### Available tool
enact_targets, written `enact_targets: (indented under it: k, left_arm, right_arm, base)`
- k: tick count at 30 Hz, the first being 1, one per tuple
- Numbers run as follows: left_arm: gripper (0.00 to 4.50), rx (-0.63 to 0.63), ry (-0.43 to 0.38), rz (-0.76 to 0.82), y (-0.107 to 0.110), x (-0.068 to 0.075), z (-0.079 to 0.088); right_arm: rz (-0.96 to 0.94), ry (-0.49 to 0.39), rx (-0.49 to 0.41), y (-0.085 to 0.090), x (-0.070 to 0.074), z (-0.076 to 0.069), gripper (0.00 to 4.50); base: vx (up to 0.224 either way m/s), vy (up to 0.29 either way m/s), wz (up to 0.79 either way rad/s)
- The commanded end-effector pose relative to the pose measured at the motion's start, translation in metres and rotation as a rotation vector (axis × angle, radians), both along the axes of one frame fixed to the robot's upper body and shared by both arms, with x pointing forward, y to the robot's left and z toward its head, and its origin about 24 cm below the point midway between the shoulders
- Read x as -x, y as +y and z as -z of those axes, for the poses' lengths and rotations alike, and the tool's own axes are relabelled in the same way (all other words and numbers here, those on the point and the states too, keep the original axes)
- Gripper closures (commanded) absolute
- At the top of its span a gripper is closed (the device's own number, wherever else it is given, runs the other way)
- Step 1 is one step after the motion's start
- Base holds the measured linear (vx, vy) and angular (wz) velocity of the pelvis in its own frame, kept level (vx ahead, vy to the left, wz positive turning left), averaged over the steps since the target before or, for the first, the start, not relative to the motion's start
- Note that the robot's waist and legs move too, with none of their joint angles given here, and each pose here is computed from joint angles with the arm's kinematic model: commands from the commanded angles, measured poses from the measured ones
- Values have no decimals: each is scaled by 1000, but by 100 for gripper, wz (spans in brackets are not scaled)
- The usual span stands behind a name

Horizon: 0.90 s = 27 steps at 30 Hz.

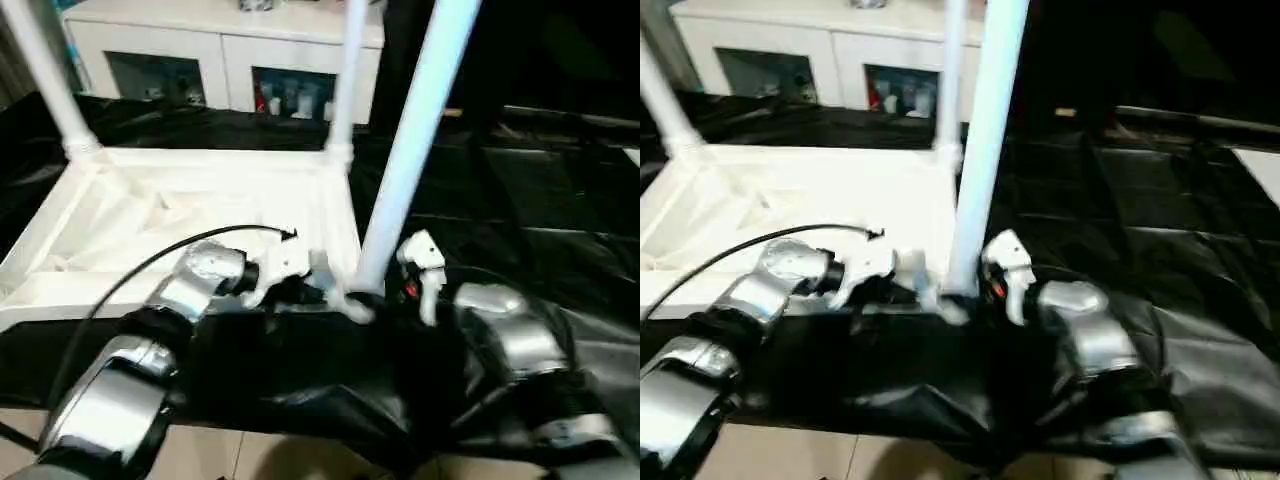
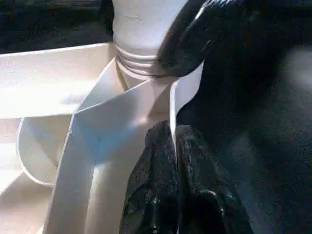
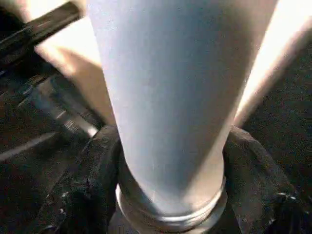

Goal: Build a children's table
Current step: Rotate leg to tighten

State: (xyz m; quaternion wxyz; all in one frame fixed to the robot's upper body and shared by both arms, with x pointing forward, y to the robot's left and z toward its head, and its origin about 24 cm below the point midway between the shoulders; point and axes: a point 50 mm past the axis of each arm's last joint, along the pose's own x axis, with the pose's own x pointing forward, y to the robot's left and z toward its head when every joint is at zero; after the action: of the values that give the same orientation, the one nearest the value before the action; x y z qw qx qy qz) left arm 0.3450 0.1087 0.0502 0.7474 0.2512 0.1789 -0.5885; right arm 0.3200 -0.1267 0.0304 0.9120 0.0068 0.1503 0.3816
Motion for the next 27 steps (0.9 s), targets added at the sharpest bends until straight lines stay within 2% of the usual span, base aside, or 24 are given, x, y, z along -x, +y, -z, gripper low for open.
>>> enact_targets:
  k: [1, 5, 10, 11, 12, 13, 14, 15, 18, 19, 23, 24, 25, 27]
  left_arm:
    - [450, -38, 29, -56, -9, 0, 11]
    - [450, -22, -31, -240, -28, -12, 8]
    - [450, -25, -51, -284, -34, -14, 8]
    - [450, -31, -54, -287, -36, -15, 9]
    - [450, -31, -55, -286, -36, -15, 9]
    - [450, -31, -55, -286, -36, -15, 9]
    - [450, -32, -60, -257, -35, -14, 8]
    - [450, -32, -60, -257, -35, -14, 8]
    - [450, -33, -61, -256, -32, -15, 7]
    - [450, -27, -61, -244, -30, -15, 6]
    - [450, -26, -51, -206, -27, -13, 5]
    - [450, -23, -44, -146, -25, -11, 5]
    - [450, -23, -43, -139, -25, -10, 5]
    - [450, -20, -21, -10, -23, -2, 5]
  right_arm:
    - [202, 45, 13, -5, -8, 8, 187]
    - [458, 3, 99, 2, -20, 11, 187]
    - [506, -33, 99, 9, -24, 8, 187]
    - [475, -78, 69, 16, -26, 3, 187]
    - [471, -83, 67, 16, -26, 2, 131]
    - [471, -83, 67, 16, -26, 2, 131]
    - [379, -160, 7, 18, -25, -11, 117]
    - [379, -160, 7, 18, -25, -11, 117]
    - [324, -186, 12, 16, -25, -16, 75]
    - [245, -156, 3, 9, -23, -19, 71]
    - [95, -130, 60, -3, -17, -20, 64]
    - [-42, -108, 89, -14, -8, -20, 64]
    - [-57, -105, 91, -15, -7, -20, 64]
    - [-185, -78, 123, -29, 5, -19, 64]
  base:
    - [0, 0, 0]
    - [0, 0, 0]
    - [0, 0, 0]
    - [0, 0, 0]
    - [0, 0, 0]
    - [0, 0, 0]
    - [0, 0, 0]
    - [0, 0, 0]
    - [0, 0, 0]
    - [0, 0, 0]
    - [0, 0, 0]
    - [0, 0, 0]
    - [0, 0, 0]
    - [0, 0, 0]
